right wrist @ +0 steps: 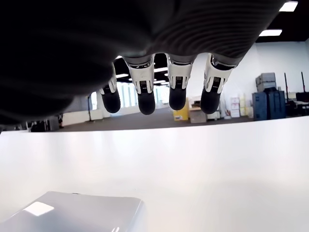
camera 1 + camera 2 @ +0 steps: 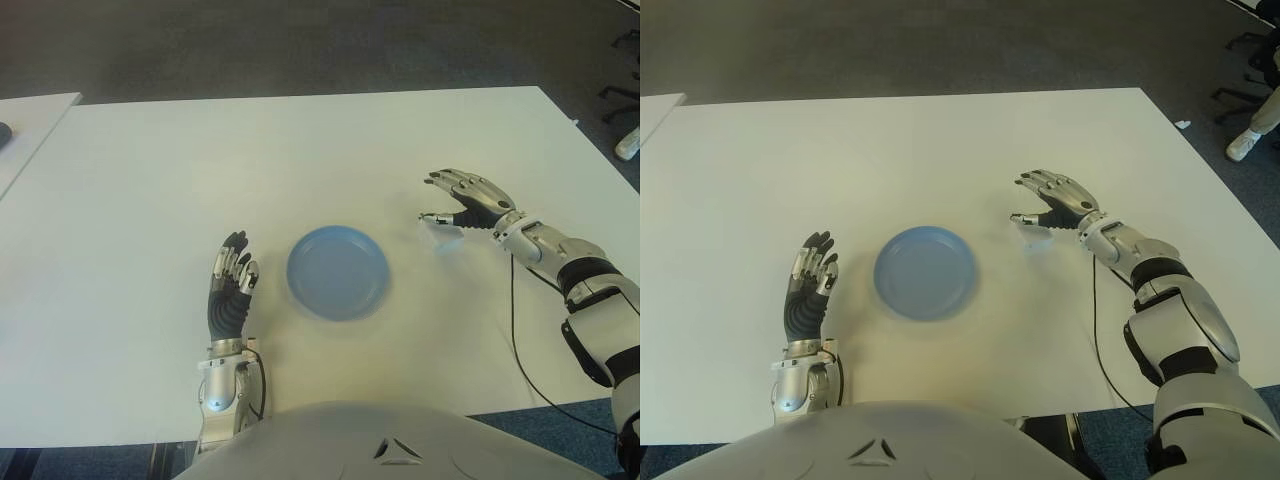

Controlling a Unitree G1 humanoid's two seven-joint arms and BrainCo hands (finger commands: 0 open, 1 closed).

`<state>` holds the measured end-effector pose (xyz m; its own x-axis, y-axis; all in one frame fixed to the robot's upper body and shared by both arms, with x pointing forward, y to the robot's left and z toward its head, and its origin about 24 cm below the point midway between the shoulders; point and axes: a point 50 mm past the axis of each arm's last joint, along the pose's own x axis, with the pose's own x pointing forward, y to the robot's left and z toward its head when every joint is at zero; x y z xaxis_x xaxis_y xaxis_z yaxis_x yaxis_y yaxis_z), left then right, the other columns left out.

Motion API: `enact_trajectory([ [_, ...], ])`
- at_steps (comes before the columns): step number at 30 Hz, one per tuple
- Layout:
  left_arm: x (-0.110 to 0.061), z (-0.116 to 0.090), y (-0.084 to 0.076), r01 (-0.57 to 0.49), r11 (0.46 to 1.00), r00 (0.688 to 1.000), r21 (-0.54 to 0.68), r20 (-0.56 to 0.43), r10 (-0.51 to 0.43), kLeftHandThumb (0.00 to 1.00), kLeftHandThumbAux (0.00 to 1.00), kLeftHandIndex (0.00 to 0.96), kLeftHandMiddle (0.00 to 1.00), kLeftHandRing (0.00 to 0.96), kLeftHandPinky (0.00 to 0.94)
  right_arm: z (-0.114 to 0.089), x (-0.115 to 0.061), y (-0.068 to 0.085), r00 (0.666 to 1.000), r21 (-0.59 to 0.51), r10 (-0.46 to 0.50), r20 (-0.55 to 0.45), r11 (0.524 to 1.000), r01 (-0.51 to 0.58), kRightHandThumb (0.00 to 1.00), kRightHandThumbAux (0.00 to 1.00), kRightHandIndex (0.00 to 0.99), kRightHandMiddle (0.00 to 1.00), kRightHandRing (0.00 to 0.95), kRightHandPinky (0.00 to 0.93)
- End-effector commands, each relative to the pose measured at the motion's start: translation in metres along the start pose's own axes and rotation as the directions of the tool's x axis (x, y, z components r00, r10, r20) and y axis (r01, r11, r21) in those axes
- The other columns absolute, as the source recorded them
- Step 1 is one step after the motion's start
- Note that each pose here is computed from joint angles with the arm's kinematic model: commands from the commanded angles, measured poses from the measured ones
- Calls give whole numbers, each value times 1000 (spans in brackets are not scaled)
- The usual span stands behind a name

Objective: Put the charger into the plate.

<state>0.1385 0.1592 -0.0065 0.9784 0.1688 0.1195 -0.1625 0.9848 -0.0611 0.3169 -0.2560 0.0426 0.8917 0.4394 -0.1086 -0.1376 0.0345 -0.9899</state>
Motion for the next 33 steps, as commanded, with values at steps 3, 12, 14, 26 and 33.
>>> enact_trajectory([
  [3,-1,1,-1,17,1000,1000,4,-3,-17,246,598,110,114,104,121,8,-2,12,999,39,31,31,999,-32,225,135,0,0,0,0],
  [12,-1,2,0,23,1000,1000,-4,-6,-23,228,589,116,115,97,107,12,-5,25,999,77,51,19,996,-52,244,161,0,0,0,0],
  [14,-1,2,0,25,1000,1000,-3,-5,-25,229,588,117,115,97,108,13,-5,26,999,81,48,17,996,-49,255,166,0,0,0,0],
  [26,-3,4,1,22,1000,1000,8,-3,-22,241,599,109,116,102,119,17,-6,33,996,96,79,30,992,-82,267,173,0,0,0,0],
  [33,-5,4,1,19,1000,1000,5,-4,-19,241,605,107,111,99,109,21,-7,39,993,101,110,37,989,-113,272,189,0,0,0,0],
])
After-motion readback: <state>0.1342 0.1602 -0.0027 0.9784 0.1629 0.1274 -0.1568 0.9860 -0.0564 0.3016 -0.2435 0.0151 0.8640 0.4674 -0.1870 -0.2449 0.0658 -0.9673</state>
